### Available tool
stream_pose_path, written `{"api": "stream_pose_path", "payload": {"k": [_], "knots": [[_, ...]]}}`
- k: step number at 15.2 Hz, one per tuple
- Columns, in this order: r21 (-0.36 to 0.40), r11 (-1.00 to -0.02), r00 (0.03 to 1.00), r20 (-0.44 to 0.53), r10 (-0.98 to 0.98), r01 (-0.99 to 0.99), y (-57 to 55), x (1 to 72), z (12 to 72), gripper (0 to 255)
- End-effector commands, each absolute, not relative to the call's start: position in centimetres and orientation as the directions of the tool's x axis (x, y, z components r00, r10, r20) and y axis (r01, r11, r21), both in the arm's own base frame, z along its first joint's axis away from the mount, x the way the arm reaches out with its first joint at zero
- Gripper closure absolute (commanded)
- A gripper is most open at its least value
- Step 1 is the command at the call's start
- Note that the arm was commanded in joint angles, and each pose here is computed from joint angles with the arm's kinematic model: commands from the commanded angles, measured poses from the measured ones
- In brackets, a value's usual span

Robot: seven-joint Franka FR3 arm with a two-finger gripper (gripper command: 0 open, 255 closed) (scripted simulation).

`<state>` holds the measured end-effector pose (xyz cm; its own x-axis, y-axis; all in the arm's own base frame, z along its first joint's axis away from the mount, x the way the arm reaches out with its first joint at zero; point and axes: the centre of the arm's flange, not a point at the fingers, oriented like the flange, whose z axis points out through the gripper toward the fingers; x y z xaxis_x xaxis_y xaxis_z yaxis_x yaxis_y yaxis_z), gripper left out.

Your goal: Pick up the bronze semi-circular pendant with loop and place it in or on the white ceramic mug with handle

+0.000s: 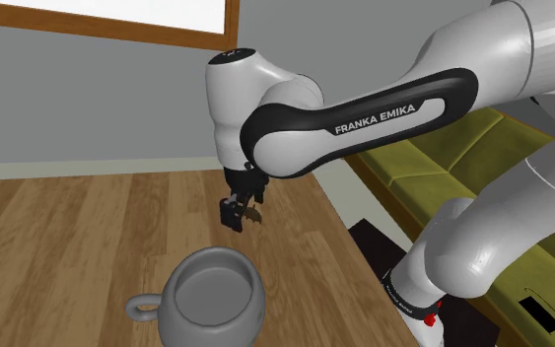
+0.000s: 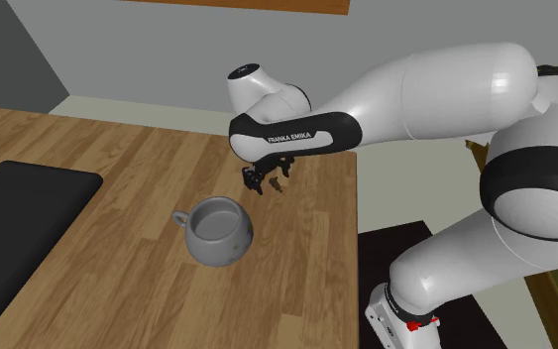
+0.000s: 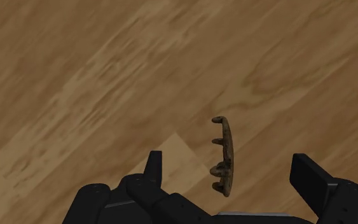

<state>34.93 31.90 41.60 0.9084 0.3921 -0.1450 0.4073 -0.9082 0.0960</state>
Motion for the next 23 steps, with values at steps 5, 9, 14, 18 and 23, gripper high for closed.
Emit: {"api": "stream_pose_path", "payload": {"k": [5,9,14,18,23], "knots": [[0.096,-0.908,0.908,-0.145,0.392,0.407,31.9,34.9,41.6,255],[0.096,-0.908,0.908,-0.145,0.392,0.407,31.9,34.9,41.5,255],[0.096,-0.908,0.908,-0.145,0.392,0.407,31.9,34.9,42.1,255],[0.096,-0.908,0.908,-0.145,0.392,0.407,31.9,34.9,44.2,255],[0.096,-0.908,0.908,-0.145,0.392,0.407,31.9,34.9,46.9,255]]}}
